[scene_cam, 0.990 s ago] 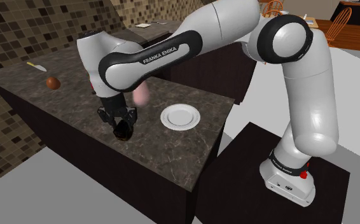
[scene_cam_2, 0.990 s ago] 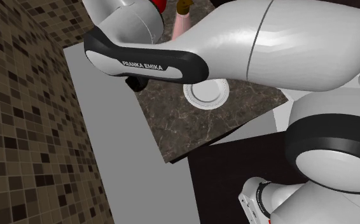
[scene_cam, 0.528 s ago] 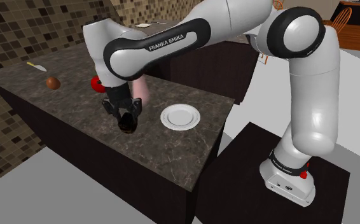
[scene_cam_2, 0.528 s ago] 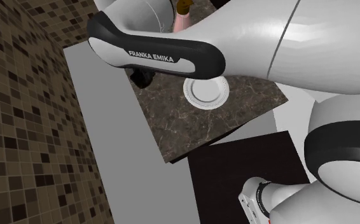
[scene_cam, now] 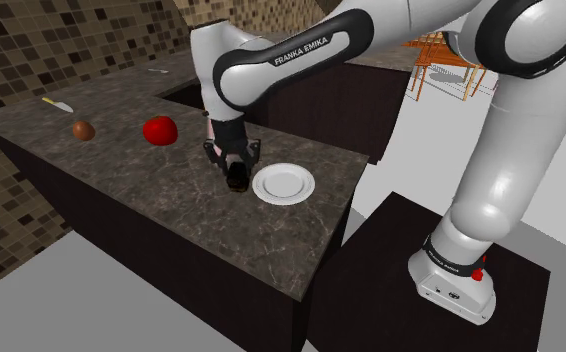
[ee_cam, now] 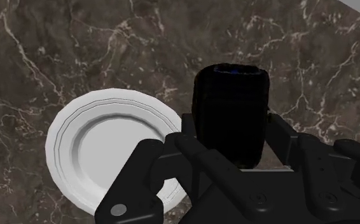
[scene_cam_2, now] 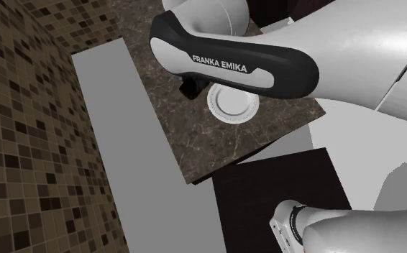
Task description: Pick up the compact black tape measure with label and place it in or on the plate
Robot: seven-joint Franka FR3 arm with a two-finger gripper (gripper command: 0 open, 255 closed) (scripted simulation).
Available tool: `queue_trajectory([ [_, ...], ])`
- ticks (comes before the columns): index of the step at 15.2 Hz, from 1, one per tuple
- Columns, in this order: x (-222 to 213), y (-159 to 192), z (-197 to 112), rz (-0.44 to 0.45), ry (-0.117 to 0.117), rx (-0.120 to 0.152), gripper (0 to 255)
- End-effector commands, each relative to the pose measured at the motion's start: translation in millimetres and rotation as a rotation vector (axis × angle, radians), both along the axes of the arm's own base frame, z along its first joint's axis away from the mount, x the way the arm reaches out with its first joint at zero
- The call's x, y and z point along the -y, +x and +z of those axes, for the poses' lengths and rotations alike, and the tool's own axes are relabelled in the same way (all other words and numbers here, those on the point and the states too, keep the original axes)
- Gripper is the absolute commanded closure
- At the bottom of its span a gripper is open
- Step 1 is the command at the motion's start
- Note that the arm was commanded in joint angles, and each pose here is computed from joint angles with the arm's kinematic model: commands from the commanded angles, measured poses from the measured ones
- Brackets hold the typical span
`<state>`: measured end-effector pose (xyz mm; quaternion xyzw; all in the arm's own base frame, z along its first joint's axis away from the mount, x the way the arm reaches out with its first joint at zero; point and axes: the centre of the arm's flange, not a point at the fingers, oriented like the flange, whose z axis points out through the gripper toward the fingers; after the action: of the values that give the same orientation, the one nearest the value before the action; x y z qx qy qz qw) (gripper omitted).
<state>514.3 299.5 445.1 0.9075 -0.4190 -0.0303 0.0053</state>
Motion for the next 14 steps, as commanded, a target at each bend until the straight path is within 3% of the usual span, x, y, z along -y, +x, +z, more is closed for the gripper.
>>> queue_trajectory([
  [1, 27.7, -4.8, 2.7, 0.000, 0.001, 0.000, 255],
  [10, 145.0, -23.0, 7.6, 0.000, 0.001, 0.000, 255],
  [14, 151.3, -24.0, -8.0, 0.000, 0.001, 0.000, 255],
])
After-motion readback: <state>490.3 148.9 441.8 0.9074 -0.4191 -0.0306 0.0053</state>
